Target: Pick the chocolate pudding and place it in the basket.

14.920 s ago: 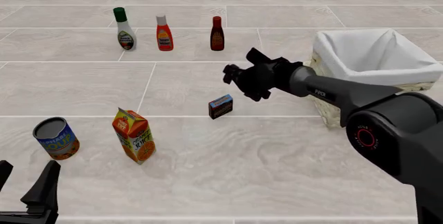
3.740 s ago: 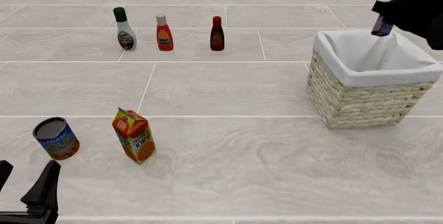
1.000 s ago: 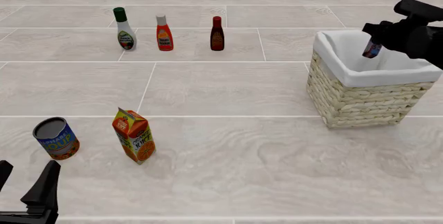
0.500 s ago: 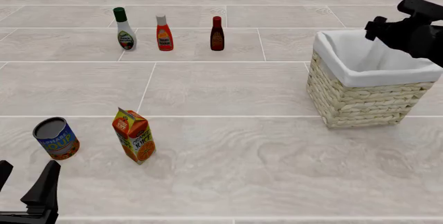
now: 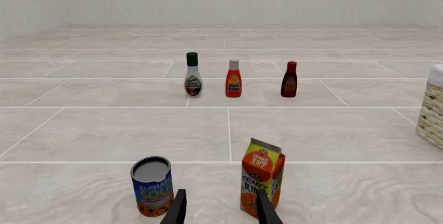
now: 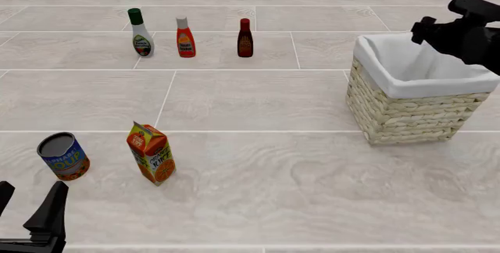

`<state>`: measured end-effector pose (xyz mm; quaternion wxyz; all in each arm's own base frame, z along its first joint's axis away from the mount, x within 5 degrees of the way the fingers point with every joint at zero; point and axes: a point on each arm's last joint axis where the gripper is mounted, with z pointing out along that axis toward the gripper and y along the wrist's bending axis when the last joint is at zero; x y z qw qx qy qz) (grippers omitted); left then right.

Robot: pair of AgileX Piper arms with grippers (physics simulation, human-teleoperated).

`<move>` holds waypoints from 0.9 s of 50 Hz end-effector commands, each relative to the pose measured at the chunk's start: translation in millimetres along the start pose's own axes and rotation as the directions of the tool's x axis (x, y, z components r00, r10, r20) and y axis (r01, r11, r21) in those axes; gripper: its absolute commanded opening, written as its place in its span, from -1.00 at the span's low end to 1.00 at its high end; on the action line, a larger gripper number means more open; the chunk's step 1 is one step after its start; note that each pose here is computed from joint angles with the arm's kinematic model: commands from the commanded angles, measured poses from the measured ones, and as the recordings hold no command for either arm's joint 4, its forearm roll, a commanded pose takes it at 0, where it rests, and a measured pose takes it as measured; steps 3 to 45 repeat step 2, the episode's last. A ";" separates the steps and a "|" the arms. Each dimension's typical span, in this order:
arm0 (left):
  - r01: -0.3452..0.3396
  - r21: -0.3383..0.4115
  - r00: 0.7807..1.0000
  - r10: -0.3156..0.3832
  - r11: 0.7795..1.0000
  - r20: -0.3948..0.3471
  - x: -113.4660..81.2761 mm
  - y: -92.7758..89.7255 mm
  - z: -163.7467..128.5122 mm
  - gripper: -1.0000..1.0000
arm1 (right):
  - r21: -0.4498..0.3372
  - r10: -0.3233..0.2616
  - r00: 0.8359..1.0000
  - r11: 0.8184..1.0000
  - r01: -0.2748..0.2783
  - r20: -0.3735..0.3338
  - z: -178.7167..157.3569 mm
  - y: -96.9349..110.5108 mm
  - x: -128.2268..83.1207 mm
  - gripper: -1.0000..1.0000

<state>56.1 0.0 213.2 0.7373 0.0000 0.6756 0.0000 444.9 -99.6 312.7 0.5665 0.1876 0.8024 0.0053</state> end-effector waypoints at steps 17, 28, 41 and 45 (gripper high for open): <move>0.000 0.000 1.000 0.000 1.000 0.000 0.0 0.0 0.0 1.00 | -0.002 0.000 1.000 1.000 0.000 0.004 -1.1 0.7 -1.5 1.00; 0.000 0.000 1.000 0.000 1.000 0.000 0.0 0.0 0.0 1.00 | -0.002 0.000 1.000 1.000 0.000 0.004 -1.1 0.7 -1.5 1.00; 0.000 0.000 1.000 0.000 1.000 0.000 0.0 0.0 0.0 1.00 | -0.002 0.000 1.000 1.000 0.000 0.004 -1.1 0.7 -1.5 1.00; 0.000 0.000 1.000 0.000 1.000 0.000 0.0 0.0 0.0 1.00 | -0.002 0.000 1.000 1.000 0.000 0.004 -1.1 0.7 -1.5 1.00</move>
